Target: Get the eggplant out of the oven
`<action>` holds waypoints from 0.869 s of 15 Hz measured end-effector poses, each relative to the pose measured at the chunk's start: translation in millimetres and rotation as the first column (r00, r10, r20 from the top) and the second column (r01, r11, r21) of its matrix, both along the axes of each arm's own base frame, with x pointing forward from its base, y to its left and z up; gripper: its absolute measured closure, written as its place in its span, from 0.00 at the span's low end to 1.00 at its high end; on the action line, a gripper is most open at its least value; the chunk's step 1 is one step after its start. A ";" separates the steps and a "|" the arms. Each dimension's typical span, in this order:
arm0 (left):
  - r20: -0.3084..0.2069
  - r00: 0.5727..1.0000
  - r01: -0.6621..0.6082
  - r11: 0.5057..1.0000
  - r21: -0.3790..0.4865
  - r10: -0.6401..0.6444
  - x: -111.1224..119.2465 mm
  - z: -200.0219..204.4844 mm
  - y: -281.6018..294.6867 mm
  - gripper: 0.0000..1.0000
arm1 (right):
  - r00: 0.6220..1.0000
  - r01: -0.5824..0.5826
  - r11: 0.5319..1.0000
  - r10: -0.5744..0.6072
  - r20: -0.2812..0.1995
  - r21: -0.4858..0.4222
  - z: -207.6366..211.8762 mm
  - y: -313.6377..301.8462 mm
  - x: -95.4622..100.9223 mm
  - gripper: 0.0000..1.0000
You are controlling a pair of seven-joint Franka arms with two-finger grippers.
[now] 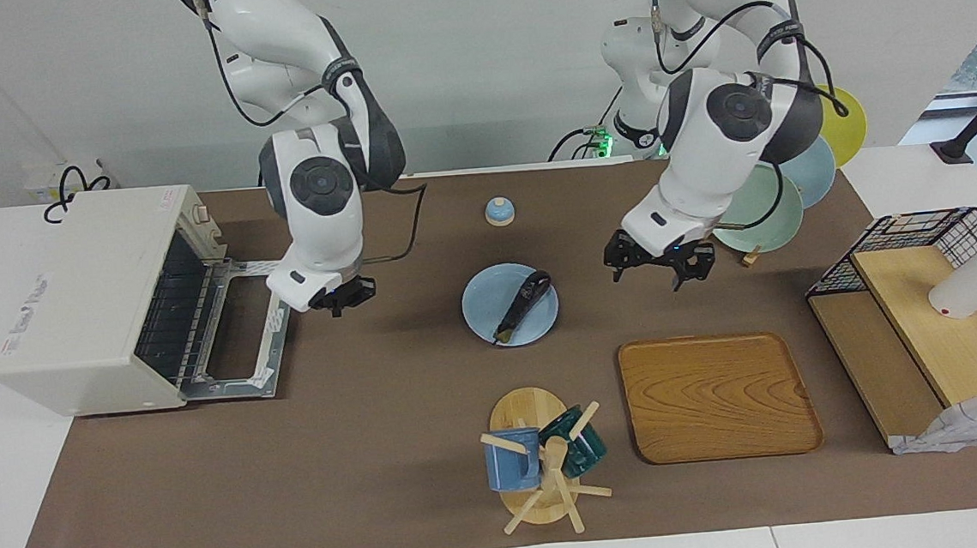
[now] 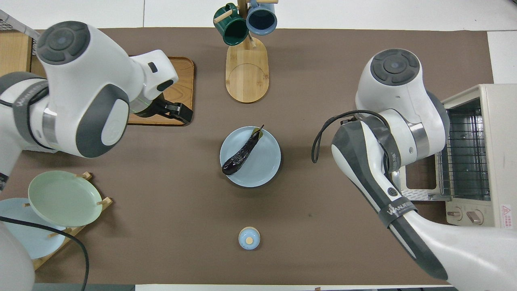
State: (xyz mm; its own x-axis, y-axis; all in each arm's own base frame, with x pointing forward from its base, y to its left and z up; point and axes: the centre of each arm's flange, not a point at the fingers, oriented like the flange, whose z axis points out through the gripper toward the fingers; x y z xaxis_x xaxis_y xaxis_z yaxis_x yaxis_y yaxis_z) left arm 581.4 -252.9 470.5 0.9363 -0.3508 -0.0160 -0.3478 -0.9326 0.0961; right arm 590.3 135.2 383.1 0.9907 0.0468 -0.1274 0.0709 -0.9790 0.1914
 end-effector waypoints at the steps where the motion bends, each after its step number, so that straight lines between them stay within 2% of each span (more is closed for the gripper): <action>1: 0.000 1.000 0.022 1.000 -0.013 -0.022 -7.3 -6.4 -17.0 0.00 | 1.000 0.010 1.000 -0.010 0.016 0.010 -15.2 -12.5 -4.8 0.99; 6: -0.018 0.991 0.129 0.991 -0.018 -0.130 -40.9 -53.8 -87.1 0.00 | 1.000 -0.004 1.000 0.004 0.028 -0.002 -52.9 -45.3 -26.2 0.99; 13: -0.054 0.979 0.196 0.980 -0.010 -0.197 -60.1 -124.7 -133.8 0.00 | 0.999 -0.002 1.000 0.002 0.032 -0.021 -74.4 -69.1 -34.3 0.99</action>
